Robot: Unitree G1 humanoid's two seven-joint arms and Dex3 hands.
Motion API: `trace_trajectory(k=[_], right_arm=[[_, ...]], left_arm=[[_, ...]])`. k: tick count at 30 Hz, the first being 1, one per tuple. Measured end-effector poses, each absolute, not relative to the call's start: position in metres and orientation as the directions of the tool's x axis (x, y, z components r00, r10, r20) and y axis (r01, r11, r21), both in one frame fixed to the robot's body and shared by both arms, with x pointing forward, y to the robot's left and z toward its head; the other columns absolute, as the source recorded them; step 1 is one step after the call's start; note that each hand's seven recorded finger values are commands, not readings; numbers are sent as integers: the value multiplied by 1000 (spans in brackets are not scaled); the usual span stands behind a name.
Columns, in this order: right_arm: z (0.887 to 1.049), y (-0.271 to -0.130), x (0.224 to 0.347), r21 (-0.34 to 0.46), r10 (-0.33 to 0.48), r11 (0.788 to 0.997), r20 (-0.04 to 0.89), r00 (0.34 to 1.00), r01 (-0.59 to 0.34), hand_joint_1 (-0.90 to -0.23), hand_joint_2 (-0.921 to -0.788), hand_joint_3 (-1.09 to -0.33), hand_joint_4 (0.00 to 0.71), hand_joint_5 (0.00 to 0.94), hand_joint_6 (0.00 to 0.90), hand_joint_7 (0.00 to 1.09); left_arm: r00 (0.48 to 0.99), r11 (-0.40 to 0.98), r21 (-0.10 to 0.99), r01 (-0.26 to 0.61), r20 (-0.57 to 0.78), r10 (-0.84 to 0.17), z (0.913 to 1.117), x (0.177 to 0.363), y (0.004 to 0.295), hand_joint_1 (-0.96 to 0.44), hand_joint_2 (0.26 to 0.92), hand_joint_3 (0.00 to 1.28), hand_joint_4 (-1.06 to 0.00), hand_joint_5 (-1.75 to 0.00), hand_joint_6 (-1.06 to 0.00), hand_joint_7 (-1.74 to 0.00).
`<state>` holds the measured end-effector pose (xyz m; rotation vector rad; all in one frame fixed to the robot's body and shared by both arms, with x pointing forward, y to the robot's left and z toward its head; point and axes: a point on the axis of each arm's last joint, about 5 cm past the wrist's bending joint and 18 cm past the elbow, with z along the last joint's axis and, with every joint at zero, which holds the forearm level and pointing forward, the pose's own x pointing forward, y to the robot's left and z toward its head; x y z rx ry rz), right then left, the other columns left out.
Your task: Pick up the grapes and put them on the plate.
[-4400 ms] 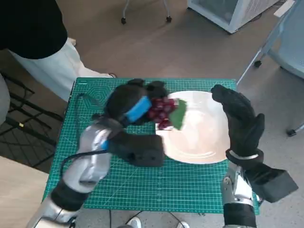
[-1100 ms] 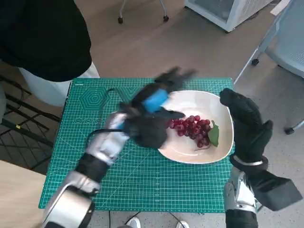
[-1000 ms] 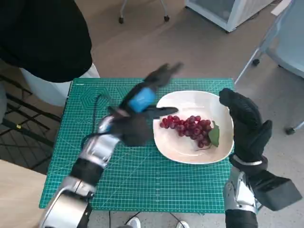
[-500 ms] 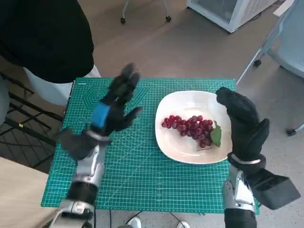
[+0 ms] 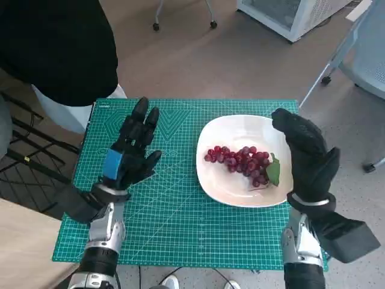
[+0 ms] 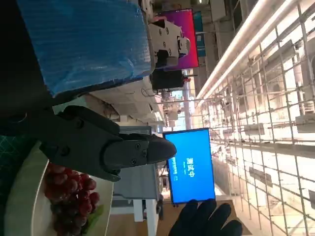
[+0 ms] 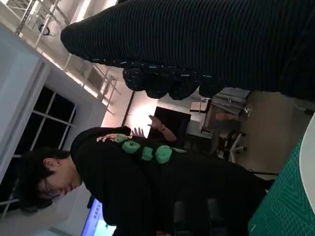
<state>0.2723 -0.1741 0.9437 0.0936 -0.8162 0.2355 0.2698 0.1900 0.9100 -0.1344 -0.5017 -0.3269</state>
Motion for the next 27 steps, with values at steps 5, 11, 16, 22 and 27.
trace_trajectory(k=[5, 11, 16, 22, 27], right_arm=[[943, -173, 273, -7, 177, 968, 726, 665, -250, -701, -921, -683, 366, 0, 179, 282], [944, -172, 273, -13, 186, 966, 726, 662, -257, -700, -921, -684, 365, 0, 175, 288], [944, -171, 273, -21, 194, 965, 725, 661, -260, -701, -921, -685, 364, 0, 171, 294], [944, -171, 273, -24, 196, 965, 723, 662, -260, -704, -921, -686, 364, 0, 167, 302], [944, -171, 273, -25, 197, 965, 721, 664, -259, -706, -921, -685, 364, 0, 164, 308]], left_arm=[[826, 936, -66, 344, 495, -269, 908, 267, 191, -616, 921, 387, -151, -23, -165, -23], [821, 932, -74, 355, 501, -273, 909, 267, 192, -606, 921, 379, -169, -23, -179, -25], [811, 931, -65, 359, 515, -277, 912, 267, 192, -608, 921, 367, -181, -22, -187, -24], [806, 931, -58, 361, 521, -280, 914, 267, 192, -610, 921, 363, -184, -17, -191, -22], [803, 931, -47, 361, 523, -285, 914, 266, 192, -601, 921, 363, -183, -12, -189, -18]])
